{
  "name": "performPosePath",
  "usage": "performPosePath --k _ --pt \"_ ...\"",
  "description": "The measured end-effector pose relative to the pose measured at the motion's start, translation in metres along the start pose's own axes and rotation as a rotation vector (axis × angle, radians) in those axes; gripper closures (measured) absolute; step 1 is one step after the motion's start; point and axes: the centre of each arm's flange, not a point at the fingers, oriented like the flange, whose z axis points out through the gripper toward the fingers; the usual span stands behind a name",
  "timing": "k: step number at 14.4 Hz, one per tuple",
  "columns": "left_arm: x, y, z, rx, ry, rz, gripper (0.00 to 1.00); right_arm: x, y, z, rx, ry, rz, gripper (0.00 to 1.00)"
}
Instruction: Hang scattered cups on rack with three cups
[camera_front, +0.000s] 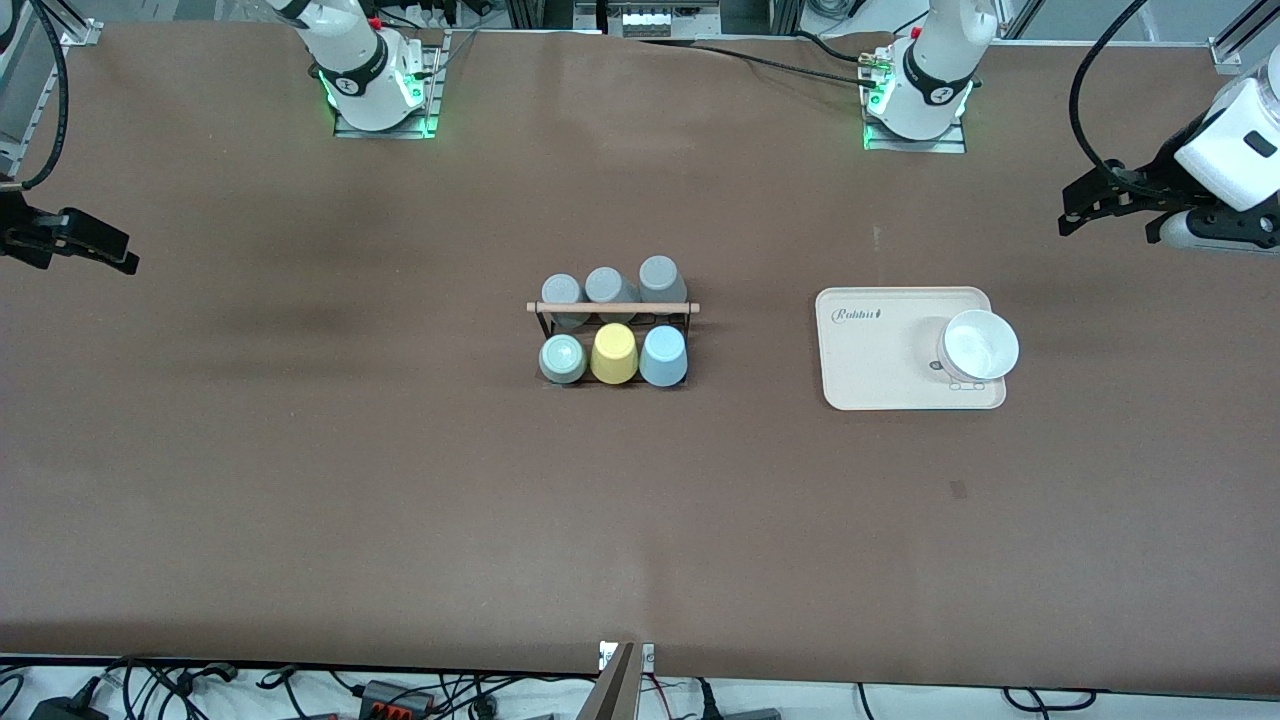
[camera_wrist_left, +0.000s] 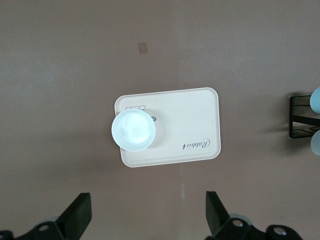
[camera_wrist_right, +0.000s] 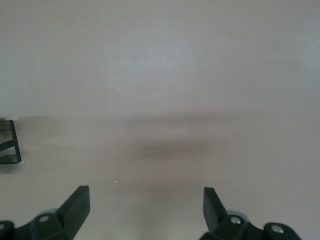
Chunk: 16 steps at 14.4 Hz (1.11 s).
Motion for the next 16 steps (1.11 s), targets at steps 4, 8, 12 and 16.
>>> performPosePath --k 4,8,12,16 --pt "0.011 0.002 0.006 0.000 0.002 0.004 0.00 0.000 -0.002 0.000 0.000 -0.005 -0.003 0.00" --pt "0.014 0.005 0.007 0.001 0.002 0.010 0.00 -0.001 -0.002 0.001 0.000 -0.006 -0.004 0.00" --pt "0.015 0.008 0.006 0.001 0.005 0.016 0.00 0.000 -0.004 0.001 0.000 -0.006 -0.006 0.00" --pt "0.015 0.010 0.006 0.001 0.005 0.019 0.00 0.000 -0.007 0.001 -0.001 -0.004 -0.013 0.00"
